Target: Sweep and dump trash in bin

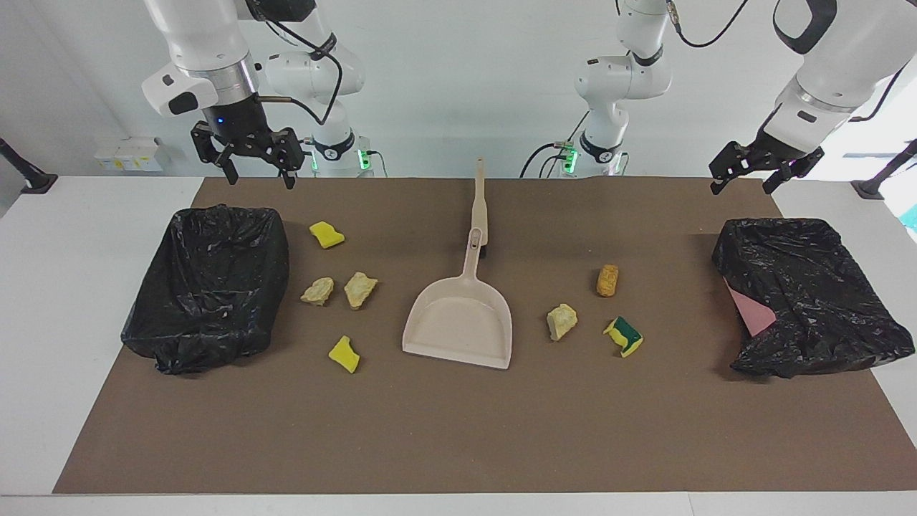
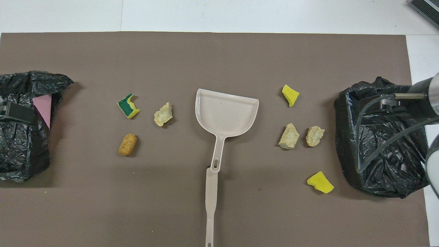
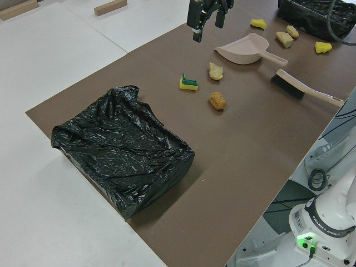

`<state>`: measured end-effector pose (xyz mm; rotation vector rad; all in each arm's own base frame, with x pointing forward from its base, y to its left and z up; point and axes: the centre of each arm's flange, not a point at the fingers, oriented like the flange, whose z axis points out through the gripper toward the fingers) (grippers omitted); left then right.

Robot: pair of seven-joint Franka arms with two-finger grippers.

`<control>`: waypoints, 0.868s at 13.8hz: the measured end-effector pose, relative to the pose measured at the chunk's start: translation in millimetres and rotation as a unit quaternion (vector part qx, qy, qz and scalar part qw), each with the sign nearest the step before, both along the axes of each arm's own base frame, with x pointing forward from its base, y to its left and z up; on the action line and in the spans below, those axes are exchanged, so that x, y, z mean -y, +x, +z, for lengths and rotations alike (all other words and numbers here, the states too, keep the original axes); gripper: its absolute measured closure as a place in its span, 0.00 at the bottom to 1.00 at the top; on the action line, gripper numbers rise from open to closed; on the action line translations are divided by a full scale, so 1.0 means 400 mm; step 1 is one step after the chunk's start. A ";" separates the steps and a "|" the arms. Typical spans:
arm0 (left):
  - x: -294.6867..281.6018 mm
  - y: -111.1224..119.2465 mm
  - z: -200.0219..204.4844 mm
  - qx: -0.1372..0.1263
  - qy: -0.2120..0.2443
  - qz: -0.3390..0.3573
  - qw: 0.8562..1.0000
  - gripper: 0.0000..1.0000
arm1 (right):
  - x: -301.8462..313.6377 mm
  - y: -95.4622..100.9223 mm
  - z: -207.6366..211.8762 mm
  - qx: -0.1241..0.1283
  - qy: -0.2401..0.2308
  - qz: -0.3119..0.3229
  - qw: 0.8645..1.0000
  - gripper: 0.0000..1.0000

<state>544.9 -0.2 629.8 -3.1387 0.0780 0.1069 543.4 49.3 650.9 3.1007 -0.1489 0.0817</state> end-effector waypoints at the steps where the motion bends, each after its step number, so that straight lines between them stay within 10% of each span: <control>1: 0.000 0.000 0.000 0.000 0.000 0.000 1.000 0.00 | 0.001 0.000 0.000 0.000 0.000 0.000 1.000 0.00; 12: 0.123 -0.068 -0.085 -0.019 -0.001 -0.046 0.999 0.00 | 0.009 0.000 -0.001 -0.001 0.000 -0.003 1.000 0.00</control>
